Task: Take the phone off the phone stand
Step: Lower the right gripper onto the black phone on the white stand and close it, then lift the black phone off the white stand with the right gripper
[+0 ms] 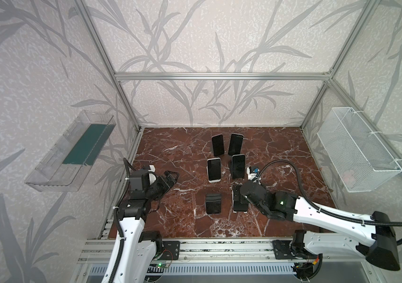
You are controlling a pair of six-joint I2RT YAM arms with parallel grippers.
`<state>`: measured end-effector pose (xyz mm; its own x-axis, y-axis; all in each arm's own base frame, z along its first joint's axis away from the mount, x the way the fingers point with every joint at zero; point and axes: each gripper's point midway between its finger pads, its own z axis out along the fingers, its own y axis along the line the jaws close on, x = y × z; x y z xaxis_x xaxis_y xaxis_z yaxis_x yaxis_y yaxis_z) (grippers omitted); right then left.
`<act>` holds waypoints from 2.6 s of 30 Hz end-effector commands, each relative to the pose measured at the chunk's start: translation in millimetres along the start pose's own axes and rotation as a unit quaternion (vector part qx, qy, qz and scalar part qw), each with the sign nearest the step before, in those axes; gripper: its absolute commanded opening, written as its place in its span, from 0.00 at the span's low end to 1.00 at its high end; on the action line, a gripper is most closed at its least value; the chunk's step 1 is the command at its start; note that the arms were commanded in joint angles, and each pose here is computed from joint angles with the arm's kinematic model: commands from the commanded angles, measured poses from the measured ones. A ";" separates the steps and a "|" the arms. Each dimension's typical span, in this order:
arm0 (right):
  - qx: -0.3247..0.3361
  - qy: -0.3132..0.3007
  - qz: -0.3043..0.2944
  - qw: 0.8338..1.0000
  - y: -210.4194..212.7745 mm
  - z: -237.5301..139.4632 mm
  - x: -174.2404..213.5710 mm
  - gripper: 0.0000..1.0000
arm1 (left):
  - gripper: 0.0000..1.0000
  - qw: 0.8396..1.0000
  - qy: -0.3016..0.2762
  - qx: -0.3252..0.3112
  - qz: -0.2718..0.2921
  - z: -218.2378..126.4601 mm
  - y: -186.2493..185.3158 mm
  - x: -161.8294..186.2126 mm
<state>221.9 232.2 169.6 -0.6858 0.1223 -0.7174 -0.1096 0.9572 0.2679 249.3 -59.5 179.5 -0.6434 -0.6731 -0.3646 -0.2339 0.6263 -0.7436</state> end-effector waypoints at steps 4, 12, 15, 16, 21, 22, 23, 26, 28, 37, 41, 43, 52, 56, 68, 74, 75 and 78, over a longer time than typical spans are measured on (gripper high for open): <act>0.015 0.003 -0.015 1.000 -0.9 11.4 9.1 1.00 | 0.93 1.000 0.007 -0.008 0.004 -0.4 5.0 6.4; 0.044 0.003 -0.031 0.999 -9.4 16.6 14.9 0.98 | 0.93 1.000 0.004 -0.008 0.001 -0.8 6.1 6.3; 0.056 -0.002 -0.034 0.998 -12.3 19.6 17.1 0.96 | 0.93 1.000 0.004 -0.007 -0.001 -0.4 6.0 6.1; 0.057 -0.003 -0.033 0.998 -12.7 20.3 17.3 0.95 | 0.93 1.000 0.004 -0.007 -0.003 -0.3 6.1 6.3; 0.062 -0.017 -0.034 0.997 -15.1 23.0 16.0 0.92 | 0.93 1.000 0.008 -0.001 -0.014 2.9 6.4 7.4; 0.062 -0.018 -0.035 0.997 -15.5 23.6 16.6 0.92 | 0.93 1.000 0.008 -0.001 -0.013 3.0 6.3 7.5; 0.061 -0.017 -0.039 0.997 -15.1 24.4 17.0 0.91 | 0.93 1.000 0.008 -0.002 -0.014 3.0 6.6 7.5; 0.059 -0.017 -0.045 0.997 -14.4 27.3 19.4 0.91 | 0.93 1.000 0.006 -0.002 -0.014 2.5 6.3 6.2; 0.053 -0.016 -0.046 0.997 -13.4 29.4 22.4 0.90 | 0.93 1.000 0.002 0.000 -0.015 1.9 5.3 3.8; 0.058 -0.014 -0.052 0.997 -12.9 35.6 26.8 0.86 | 0.93 1.000 0.001 -0.004 -0.019 2.2 7.3 2.9; 0.067 -0.018 -0.055 0.996 -17.0 37.0 28.1 0.83 | 0.93 1.000 0.001 -0.005 -0.018 2.0 7.6 2.9; 0.066 -0.020 -0.054 0.996 -17.4 35.8 28.0 0.80 | 0.93 1.000 0.002 -0.007 -0.017 2.0 8.3 3.4; 0.044 -0.029 -0.066 0.996 -8.9 29.6 23.4 0.69 | 0.93 1.000 0.002 -0.010 -0.018 2.3 9.5 3.2; 0.041 -0.040 -0.074 0.996 -6.6 24.1 18.3 0.67 | 0.93 1.000 0.001 -0.009 -0.018 2.3 8.9 2.4; 0.022 -0.066 -0.081 0.994 1.0 5.2 -1.5 0.65 | 0.93 1.000 0.001 -0.011 -0.020 2.8 10.2 2.3; 0.017 -0.092 -0.117 0.989 7.9 -6.5 -21.0 0.64 | 0.93 1.000 0.001 -0.010 -0.019 2.4 9.9 2.5; 0.015 -0.096 -0.126 0.987 8.9 -8.9 -24.4 0.64 | 0.93 1.000 -0.001 -0.009 -0.019 2.2 9.4 1.8; 0.011 -0.106 -0.132 0.985 11.3 -14.6 -31.6 0.64 | 0.93 1.000 -0.001 -0.010 -0.019 2.6 9.3 1.3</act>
<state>225.9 233.3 168.1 -0.5452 -0.0998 -0.8323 -0.2401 0.9699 0.0409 246.6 -57.6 169.0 -0.6398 -0.6952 -0.3275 -0.2748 0.6049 -0.7474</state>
